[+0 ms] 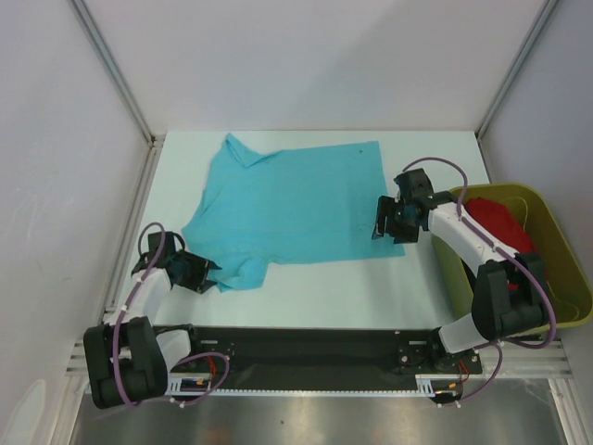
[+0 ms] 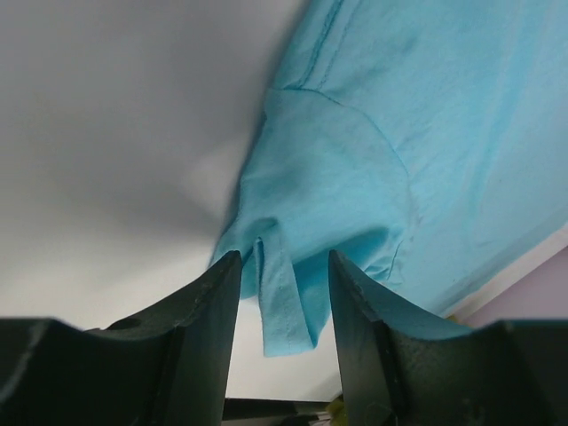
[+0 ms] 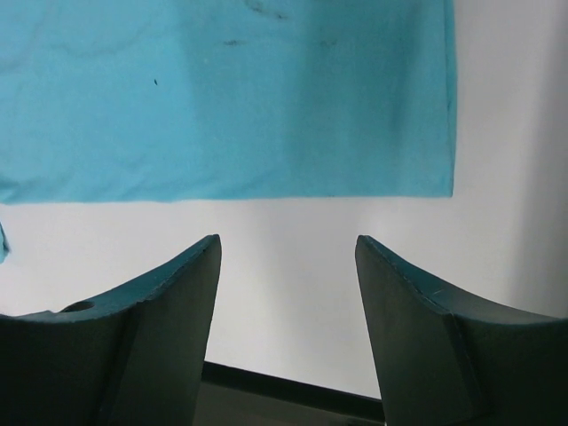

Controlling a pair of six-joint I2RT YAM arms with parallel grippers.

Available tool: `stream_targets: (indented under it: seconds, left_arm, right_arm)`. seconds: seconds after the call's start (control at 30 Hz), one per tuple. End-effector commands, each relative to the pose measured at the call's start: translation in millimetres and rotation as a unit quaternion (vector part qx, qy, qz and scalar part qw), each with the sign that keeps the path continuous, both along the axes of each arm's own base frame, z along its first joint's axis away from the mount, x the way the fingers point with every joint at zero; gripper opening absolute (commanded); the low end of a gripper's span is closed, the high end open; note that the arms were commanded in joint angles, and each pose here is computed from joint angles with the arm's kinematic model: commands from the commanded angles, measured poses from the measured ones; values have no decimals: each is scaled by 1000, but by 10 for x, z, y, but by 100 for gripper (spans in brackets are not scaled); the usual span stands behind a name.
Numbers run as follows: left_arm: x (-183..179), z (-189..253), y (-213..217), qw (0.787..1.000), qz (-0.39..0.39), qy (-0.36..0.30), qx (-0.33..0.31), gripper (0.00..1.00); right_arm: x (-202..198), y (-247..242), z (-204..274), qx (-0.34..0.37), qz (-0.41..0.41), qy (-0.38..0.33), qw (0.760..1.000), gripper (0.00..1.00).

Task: Fold and stack the t-shirts
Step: Flatten the tshirt out

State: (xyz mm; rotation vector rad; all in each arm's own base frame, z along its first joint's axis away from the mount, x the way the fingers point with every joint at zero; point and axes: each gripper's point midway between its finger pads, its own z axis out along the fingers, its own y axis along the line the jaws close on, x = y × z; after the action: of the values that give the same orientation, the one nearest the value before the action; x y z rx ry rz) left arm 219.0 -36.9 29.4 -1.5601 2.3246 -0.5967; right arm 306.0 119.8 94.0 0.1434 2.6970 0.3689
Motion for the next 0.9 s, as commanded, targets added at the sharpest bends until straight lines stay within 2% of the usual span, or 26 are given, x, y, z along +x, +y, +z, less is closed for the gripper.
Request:
stream_targets:
  seconds: [0.0,0.17,0.37,0.4,0.47,0.57,0.6,0.63,0.73,0.8,0.87]
  left_arm:
    - [108,102,12,999,27,-5,-17,47]
    - [2,10,-12,998,42,23,-29,47]
    - [9,2,56,999,42,23,-9,39]
    - [16,2,83,999,43,21,-3,35]
    - [22,-19,118,999,42,19,5,31]
    - [23,-40,138,999,38,16,12,14]
    - [40,-37,146,999,37,11,14,1]
    - [46,-33,148,999,34,9,16,0]
    - [114,36,183,999,22,-9,29,0]
    - [124,67,212,999,13,-12,41,0]
    - [164,108,214,999,2,-23,47,0]
  right_arm:
    - [-47,5,94,8,-2,-15,1000,68]
    - [-47,-13,79,7,-5,-16,1000,68]
    - [-38,-100,-4,-7,-35,0,999,67]
    - [-47,-127,-33,-14,-38,3,999,66]
    - [-28,-195,-65,-25,-54,6,998,65]
    - [-16,-245,-120,-31,-82,17,996,60]
    - [-3,-260,-135,-33,-94,17,995,59]
    - [-10,-248,-162,-28,-104,21,994,58]
    - [112,-315,-190,-46,-189,-7,981,56]
    - [116,-361,-274,-40,-269,-11,962,56]
    - [65,-362,-390,-30,-310,5,950,56]
